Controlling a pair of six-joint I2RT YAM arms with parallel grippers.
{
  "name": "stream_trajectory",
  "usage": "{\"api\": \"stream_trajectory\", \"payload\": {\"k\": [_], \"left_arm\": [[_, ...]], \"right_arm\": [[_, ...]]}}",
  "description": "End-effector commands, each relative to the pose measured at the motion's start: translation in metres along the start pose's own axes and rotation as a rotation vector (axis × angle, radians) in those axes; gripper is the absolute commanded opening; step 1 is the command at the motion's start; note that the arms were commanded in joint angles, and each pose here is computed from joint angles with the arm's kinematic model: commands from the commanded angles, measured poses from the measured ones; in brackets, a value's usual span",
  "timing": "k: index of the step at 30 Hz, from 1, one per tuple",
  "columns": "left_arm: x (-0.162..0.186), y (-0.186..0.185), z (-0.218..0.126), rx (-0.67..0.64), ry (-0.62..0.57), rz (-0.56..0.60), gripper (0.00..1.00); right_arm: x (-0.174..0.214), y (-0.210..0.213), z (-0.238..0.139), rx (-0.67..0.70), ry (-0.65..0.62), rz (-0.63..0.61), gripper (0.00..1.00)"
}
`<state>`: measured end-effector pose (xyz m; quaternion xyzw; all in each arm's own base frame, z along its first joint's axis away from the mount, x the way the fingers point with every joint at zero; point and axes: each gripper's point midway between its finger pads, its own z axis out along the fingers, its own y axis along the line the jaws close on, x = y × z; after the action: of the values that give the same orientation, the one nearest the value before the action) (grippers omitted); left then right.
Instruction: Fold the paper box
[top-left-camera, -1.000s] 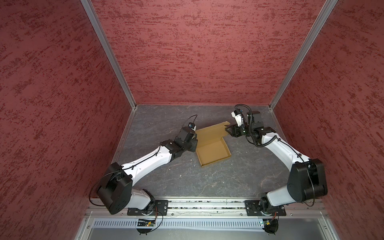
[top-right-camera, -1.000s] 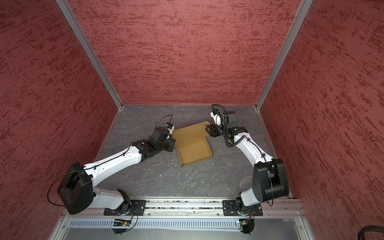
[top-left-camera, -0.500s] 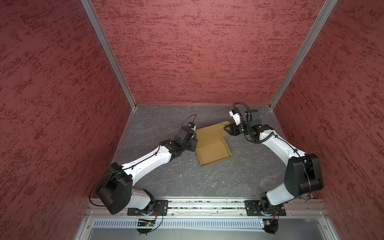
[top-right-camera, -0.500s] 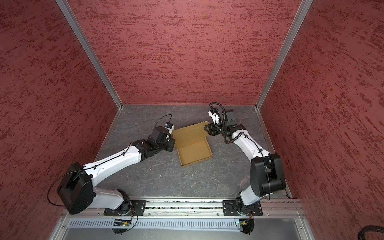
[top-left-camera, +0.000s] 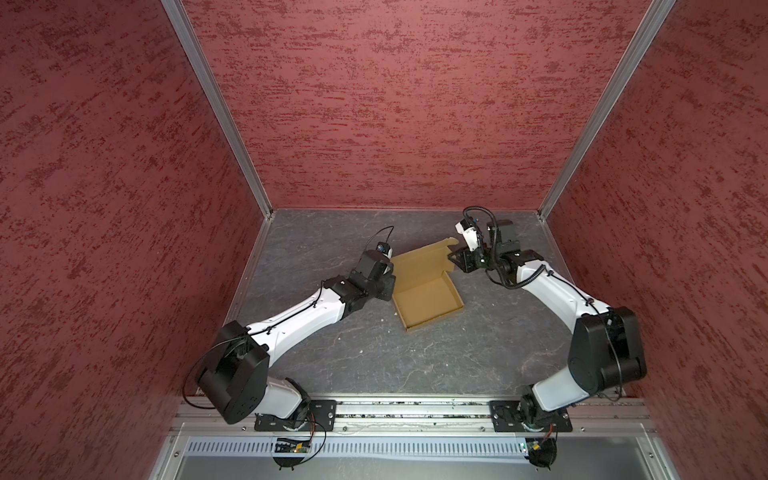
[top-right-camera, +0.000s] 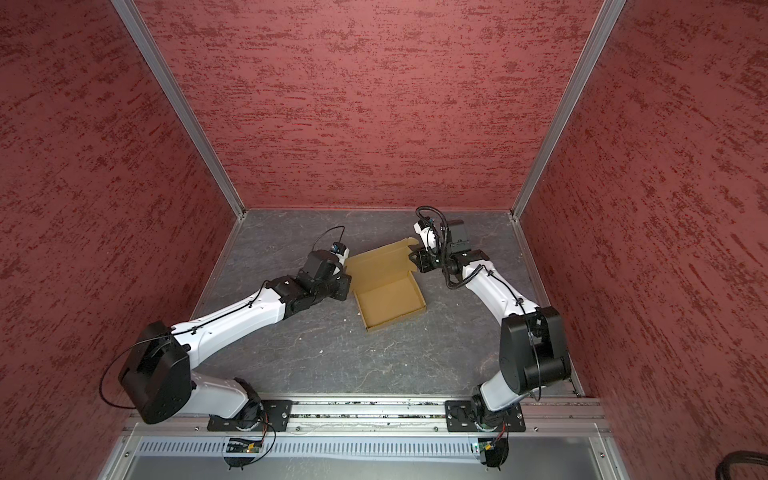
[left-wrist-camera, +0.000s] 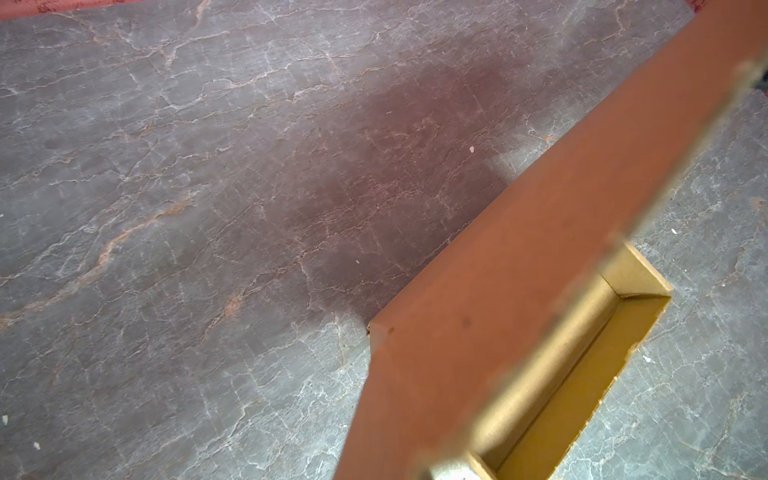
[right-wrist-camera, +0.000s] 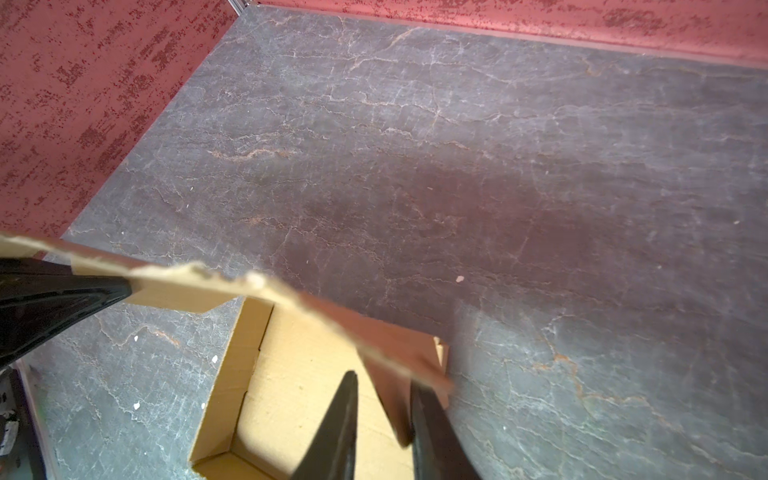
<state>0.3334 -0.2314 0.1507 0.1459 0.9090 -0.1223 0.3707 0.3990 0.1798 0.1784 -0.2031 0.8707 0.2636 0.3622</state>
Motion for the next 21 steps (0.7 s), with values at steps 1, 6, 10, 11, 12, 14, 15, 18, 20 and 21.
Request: {"api": "stream_trajectory", "payload": {"k": [1,6,10,11,12,14,15,18,20,21], "left_arm": [[-0.013,-0.001,0.002,-0.009,-0.02,-0.015,0.0],[-0.017,0.001,0.006,-0.028,-0.015,-0.038,0.0],[-0.021,0.003,0.007,-0.043,-0.019,-0.059,0.0],[-0.022,0.003,0.006,-0.045,-0.023,-0.068,0.0],[-0.024,0.003,0.006,-0.047,-0.025,-0.076,0.0],[-0.026,0.004,0.007,-0.051,-0.026,-0.096,0.0],[-0.027,0.004,0.007,-0.051,-0.027,-0.108,0.0],[-0.026,0.004,0.009,-0.057,-0.022,-0.142,0.0],[-0.026,0.005,0.01,-0.059,-0.021,-0.172,0.0],[-0.025,0.005,0.01,-0.061,-0.021,-0.187,0.0]], "right_arm": [[-0.003,0.01,-0.005,0.009,-0.033,-0.021,0.21],[0.001,0.016,-0.007,0.039,-0.046,-0.027,0.16],[0.007,0.018,-0.005,0.074,-0.043,-0.031,0.12],[0.01,0.018,-0.003,0.079,-0.039,-0.032,0.12],[0.005,0.024,-0.01,0.081,-0.063,-0.043,0.11],[0.006,0.026,-0.011,0.092,-0.071,-0.051,0.1],[0.007,0.028,-0.011,0.097,-0.073,-0.053,0.1],[0.011,0.033,-0.011,0.105,-0.079,-0.054,0.1],[0.013,0.034,-0.012,0.117,-0.084,-0.052,0.1],[0.015,0.036,-0.012,0.12,-0.088,-0.049,0.1]]}}
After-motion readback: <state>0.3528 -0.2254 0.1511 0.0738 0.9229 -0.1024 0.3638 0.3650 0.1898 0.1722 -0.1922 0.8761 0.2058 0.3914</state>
